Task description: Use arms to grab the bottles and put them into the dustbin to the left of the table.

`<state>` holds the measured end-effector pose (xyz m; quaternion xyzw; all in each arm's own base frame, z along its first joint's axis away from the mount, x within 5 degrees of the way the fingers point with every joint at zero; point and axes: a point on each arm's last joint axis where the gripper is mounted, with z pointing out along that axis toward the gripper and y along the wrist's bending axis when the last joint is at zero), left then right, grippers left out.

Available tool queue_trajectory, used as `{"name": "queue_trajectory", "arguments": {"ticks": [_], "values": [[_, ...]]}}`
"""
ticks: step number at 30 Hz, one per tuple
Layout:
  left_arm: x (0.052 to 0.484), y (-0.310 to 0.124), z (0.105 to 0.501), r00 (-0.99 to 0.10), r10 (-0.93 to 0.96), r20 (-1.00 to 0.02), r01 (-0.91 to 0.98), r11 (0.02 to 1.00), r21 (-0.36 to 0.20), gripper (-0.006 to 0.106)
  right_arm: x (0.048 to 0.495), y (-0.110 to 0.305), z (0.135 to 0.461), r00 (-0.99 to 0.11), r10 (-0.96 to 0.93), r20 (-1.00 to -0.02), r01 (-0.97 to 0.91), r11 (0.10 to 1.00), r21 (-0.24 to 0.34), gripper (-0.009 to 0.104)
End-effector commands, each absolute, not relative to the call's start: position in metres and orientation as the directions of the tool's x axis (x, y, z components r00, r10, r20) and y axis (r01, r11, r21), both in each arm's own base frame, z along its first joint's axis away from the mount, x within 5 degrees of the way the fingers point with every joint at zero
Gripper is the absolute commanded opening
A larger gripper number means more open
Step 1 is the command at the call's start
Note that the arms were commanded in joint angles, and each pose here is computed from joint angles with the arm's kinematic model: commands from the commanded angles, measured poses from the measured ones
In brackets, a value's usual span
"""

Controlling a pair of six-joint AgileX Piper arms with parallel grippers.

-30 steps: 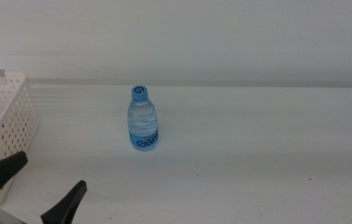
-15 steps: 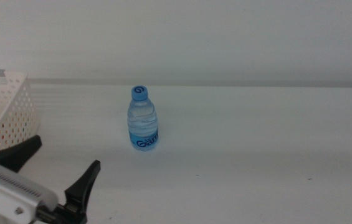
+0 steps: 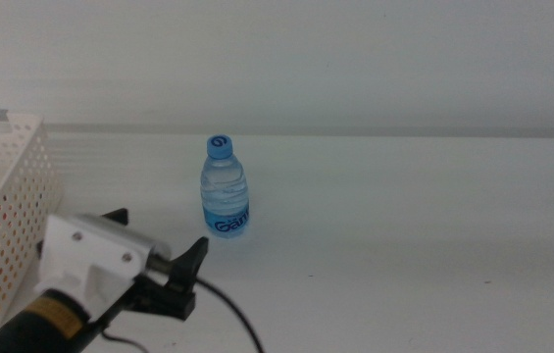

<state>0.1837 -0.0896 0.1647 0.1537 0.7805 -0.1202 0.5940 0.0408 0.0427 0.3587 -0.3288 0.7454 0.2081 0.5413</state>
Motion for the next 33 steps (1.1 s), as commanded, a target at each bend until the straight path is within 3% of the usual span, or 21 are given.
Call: {"name": "queue_trajectory", "arguments": {"ticks": [1, 7, 19, 33], "values": [[0.195, -0.099, 0.164, -0.265, 0.035, -0.964, 0.382, 0.921, -0.072, 0.094, 0.041, 0.043, 0.358, -0.183, -0.267, -0.946, -0.715, 0.697, -0.058, 0.093], [0.219, -0.114, 0.155, -0.264, 0.036, -0.964, 0.39, 0.918, -0.073, 0.094, 0.041, 0.043, 0.358, -0.183, -0.267, -0.946, -0.715, 0.697, -0.058, 0.093], [0.243, -0.133, 0.128, -0.291, 0.001, -0.957, 0.432, 0.892, -0.131, 0.094, 0.041, 0.043, 0.358, -0.183, -0.267, -0.946, -0.715, 0.697, -0.058, 0.093], [0.275, -0.153, 0.122, -0.302, 0.018, -0.953, 0.447, 0.886, -0.125, 0.094, 0.041, 0.043, 0.358, -0.183, -0.267, -0.946, -0.715, 0.697, -0.058, 0.093]]}}
